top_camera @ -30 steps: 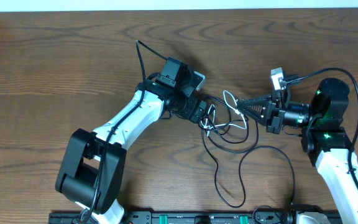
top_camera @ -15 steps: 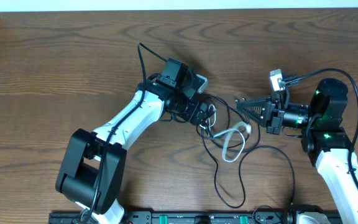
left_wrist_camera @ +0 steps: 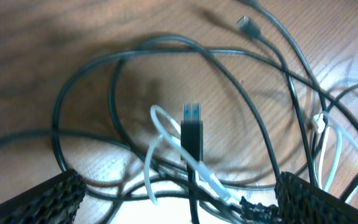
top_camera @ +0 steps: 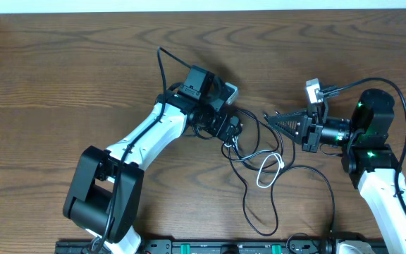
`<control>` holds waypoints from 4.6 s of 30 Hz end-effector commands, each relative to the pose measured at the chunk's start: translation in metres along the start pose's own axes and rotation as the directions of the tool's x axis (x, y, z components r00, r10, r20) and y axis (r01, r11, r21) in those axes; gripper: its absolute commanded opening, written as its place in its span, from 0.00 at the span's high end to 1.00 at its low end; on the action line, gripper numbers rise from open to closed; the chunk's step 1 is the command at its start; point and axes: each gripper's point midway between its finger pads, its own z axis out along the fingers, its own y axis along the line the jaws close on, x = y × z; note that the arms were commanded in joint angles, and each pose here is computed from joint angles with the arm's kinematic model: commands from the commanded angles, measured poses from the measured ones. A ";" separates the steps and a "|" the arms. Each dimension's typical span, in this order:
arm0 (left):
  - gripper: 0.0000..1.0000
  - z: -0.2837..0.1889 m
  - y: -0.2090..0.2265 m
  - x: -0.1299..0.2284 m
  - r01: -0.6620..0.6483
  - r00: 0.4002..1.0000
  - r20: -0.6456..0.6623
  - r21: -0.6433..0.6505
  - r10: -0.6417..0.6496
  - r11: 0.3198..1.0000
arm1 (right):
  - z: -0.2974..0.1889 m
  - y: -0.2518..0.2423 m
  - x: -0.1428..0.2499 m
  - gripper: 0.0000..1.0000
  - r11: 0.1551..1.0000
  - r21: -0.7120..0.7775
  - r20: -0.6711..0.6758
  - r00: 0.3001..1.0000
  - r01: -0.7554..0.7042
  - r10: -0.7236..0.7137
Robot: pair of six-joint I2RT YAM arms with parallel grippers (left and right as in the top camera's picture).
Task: Untangle cables
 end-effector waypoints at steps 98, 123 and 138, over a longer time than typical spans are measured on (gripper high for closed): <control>0.92 -0.023 -0.010 -0.054 0.016 0.979 0.199 -0.241 0.034 0.970 | 0.001 0.001 -0.001 0.99 1.000 0.009 0.001 1.000 0.024 -0.024; 0.47 -0.151 0.044 -0.060 0.171 0.933 0.353 -0.615 0.075 0.770 | -0.005 -0.055 0.023 0.82 0.902 0.304 0.070 0.952 -0.306 0.299; 0.32 -0.200 0.141 0.013 0.496 0.867 0.408 -0.651 -0.286 0.575 | 0.030 -0.086 0.041 0.32 0.759 0.495 0.154 0.903 -0.422 0.402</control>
